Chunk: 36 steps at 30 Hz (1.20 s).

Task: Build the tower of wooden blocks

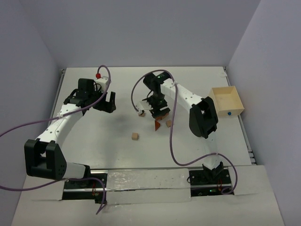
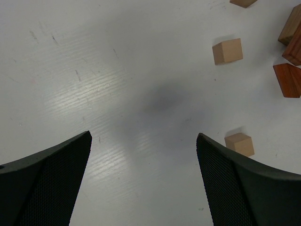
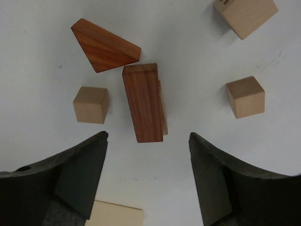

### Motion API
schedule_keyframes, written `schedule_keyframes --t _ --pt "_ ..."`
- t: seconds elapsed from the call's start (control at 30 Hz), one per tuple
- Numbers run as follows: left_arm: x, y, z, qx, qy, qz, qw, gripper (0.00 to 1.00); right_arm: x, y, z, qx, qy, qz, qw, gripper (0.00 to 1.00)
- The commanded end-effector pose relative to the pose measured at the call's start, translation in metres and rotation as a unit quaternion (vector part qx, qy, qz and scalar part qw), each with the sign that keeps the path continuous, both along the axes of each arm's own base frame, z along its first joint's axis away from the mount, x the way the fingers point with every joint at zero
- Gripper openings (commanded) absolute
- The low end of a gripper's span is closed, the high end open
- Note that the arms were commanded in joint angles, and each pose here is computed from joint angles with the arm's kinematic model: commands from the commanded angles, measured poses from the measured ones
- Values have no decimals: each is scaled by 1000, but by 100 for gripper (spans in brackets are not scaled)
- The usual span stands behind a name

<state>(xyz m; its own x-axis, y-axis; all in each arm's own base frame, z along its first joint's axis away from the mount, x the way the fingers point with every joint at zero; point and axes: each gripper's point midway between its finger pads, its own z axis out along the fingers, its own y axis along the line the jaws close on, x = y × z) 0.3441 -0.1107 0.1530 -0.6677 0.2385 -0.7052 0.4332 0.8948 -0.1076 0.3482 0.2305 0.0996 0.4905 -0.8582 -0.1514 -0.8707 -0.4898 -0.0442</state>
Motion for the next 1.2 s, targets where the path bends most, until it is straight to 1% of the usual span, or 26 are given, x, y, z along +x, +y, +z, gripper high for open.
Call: schedule_keyframes --t 0.0,0.07,0.23,0.33,0.43,0.57,0.9,1.17 --pt "0 -1 -1 5 -4 -9 1000 99 1 -3 -2 -15 9 26 1000 73" --pt "0 0 -4 7 0 -7 1000 99 0 -2 -6 -15 12 26 999 71" --pt "1 0 -7 6 4 -7 1000 99 -4 -2 -10 -18 17 25 999 70" --pt "4 -1 -6 4 4 -5 1000 99 -9 -2 -15 -18 20 20 999 72" --pt "6 -2 -4 1 5 -5 1000 99 -7 -1 -22 -15 11 4 1000 76" --pt "6 -2 -5 0 7 -5 1000 99 -3 0 -27 -18 7 -10 1000 77" --pt "4 1 -6 6 7 -1 1000 99 15 1 -34 -19 -8 -20 1000 75" --pt "6 1 -6 2 10 1 1000 99 10 -7 -40 -28 -6 -13 999 74"
